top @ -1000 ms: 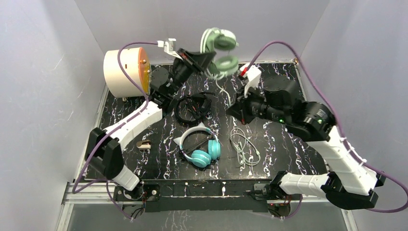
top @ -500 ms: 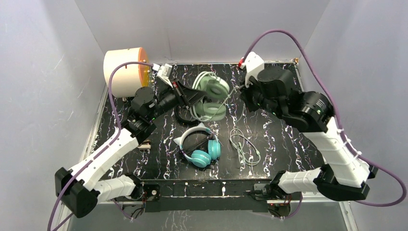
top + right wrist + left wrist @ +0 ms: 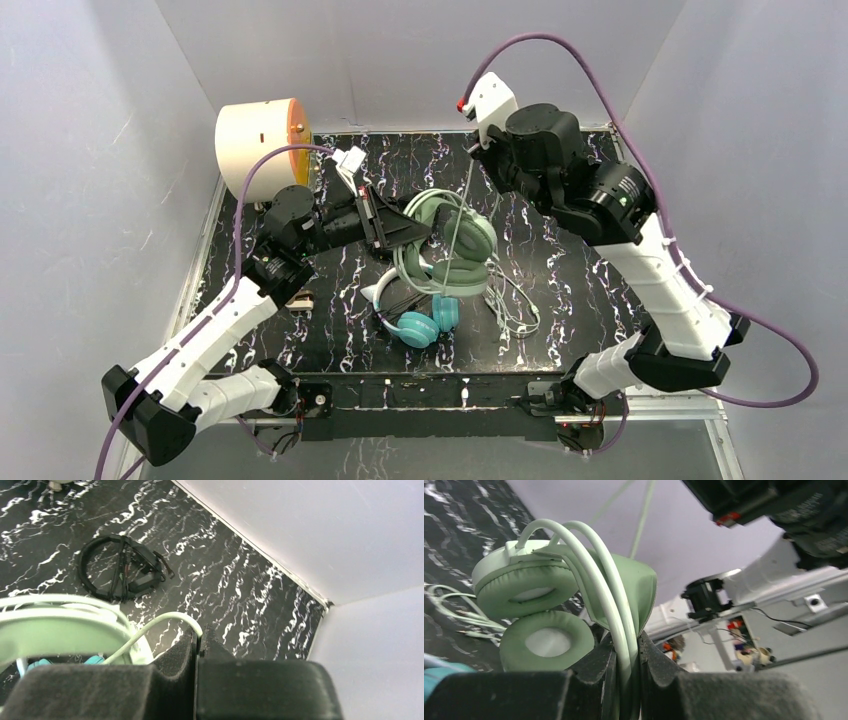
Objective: Wrap the headphones
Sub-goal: Wrap the headphones cable around the headphones.
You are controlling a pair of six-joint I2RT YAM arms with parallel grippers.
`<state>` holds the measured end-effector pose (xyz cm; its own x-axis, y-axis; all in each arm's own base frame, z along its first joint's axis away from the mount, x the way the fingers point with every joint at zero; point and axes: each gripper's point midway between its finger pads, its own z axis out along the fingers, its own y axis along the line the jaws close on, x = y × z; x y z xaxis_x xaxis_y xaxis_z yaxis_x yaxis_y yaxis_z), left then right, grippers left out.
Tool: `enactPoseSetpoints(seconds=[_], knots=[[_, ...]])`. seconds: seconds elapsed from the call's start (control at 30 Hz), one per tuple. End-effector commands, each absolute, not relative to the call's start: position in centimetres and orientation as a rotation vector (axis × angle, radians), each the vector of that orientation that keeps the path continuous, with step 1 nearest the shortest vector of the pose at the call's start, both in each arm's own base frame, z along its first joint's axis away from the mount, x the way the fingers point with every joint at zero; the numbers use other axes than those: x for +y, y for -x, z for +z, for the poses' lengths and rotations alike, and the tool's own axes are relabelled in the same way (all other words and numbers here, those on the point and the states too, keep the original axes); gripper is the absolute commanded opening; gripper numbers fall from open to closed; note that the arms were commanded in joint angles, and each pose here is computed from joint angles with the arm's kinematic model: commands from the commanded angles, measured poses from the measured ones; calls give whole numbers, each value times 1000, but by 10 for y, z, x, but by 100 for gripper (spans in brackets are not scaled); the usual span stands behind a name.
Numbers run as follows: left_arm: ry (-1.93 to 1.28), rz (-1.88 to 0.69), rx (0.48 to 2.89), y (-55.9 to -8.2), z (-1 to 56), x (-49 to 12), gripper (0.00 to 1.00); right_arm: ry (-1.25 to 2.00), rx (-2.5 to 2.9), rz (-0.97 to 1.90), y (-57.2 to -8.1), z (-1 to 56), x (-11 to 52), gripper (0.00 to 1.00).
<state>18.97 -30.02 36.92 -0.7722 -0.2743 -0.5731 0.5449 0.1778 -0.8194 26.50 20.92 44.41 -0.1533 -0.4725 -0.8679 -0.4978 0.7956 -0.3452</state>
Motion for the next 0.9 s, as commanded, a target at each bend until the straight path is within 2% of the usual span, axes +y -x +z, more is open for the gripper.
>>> enactPoseSetpoints(seconds=[0.0, 0.13, 0.47, 0.6, 0.87], knots=[[-412, -1927, 1653, -140, 430, -293, 0, 750, 1651, 100, -289, 473, 219, 4], [-416, -2004, 1581, -128, 451, -287, 0, 794, 1660, 226, -311, 457, 207, 3], [-366, -2229, 1387, -115, 491, -276, 0, 1040, 1486, 680, -295, 425, 232, 7], [-406, -2254, 1325, -109, 509, -272, 0, 1034, 1418, 921, -296, 420, 229, 12], [-441, -2306, 1189, -111, 547, -272, 0, 901, 1443, 1247, -292, 396, 243, 14]])
